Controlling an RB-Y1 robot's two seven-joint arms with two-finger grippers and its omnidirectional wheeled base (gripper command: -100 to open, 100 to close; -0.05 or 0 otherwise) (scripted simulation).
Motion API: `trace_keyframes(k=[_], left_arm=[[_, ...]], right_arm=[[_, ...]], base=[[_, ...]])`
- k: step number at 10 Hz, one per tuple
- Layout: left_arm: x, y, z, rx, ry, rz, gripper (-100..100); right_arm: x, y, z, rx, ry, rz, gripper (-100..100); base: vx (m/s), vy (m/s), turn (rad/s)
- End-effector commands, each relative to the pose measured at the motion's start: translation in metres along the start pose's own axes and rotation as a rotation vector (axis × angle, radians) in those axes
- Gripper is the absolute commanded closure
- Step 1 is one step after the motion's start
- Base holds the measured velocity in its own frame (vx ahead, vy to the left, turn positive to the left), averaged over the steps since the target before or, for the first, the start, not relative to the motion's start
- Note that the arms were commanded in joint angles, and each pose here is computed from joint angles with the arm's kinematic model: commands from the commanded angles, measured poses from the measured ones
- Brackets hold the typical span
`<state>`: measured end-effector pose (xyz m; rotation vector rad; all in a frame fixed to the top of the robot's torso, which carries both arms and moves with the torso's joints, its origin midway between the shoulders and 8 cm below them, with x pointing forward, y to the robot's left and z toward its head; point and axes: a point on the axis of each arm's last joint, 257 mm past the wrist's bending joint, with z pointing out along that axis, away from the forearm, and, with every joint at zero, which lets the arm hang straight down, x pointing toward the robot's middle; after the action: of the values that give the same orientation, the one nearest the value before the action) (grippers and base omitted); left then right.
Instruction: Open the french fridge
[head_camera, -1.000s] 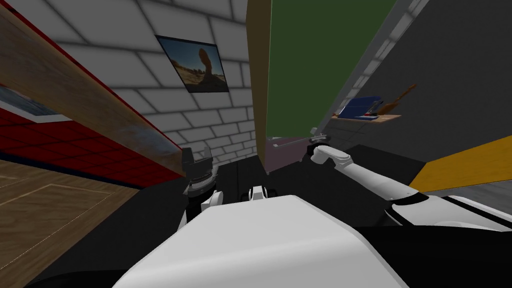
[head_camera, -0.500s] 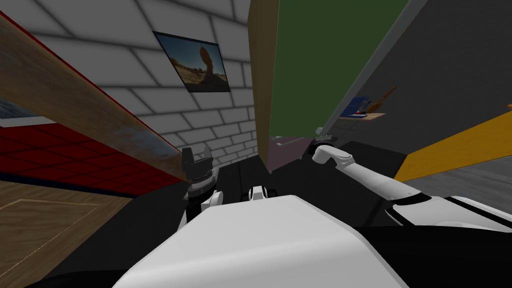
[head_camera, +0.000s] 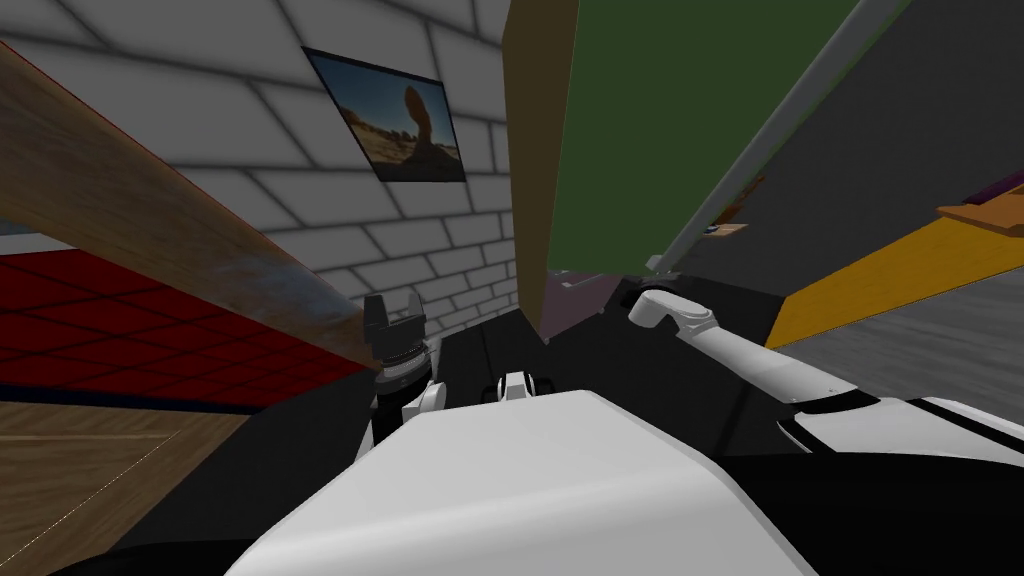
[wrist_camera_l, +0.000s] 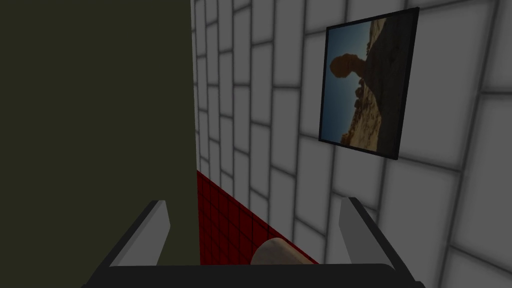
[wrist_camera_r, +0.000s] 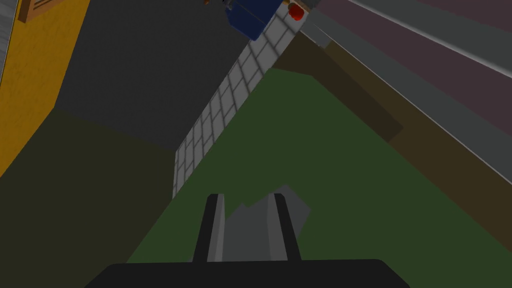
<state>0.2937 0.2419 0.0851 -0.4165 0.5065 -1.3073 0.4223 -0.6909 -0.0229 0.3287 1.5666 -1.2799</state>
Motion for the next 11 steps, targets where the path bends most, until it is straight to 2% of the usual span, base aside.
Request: trace_keyframes(k=[1,7,8,11], left_arm=[[0.0,0.0,0.0,0.0,0.0,0.0,0],[0.0,0.0,0.0,0.0,0.0,0.0,0],[0.0,0.0,0.0,0.0,0.0,0.0,0],[0.0,0.0,0.0,0.0,0.0,0.0,0]], right_arm=[[0.014,-0.015,0.003,0.051,0.039,-0.009,100],[0.037,-0.06,0.008,0.195,0.124,-0.022,100],[0.032,-0.059,0.011,0.175,0.133,-0.026,-100],[0.012,-0.067,0.016,0.168,0.138,-0.022,-100]], base=[[0.04,0.2,-0.093],[0.048,0.268,-0.105],[0.02,0.098,-0.077],[-0.019,-0.045,0.01]])
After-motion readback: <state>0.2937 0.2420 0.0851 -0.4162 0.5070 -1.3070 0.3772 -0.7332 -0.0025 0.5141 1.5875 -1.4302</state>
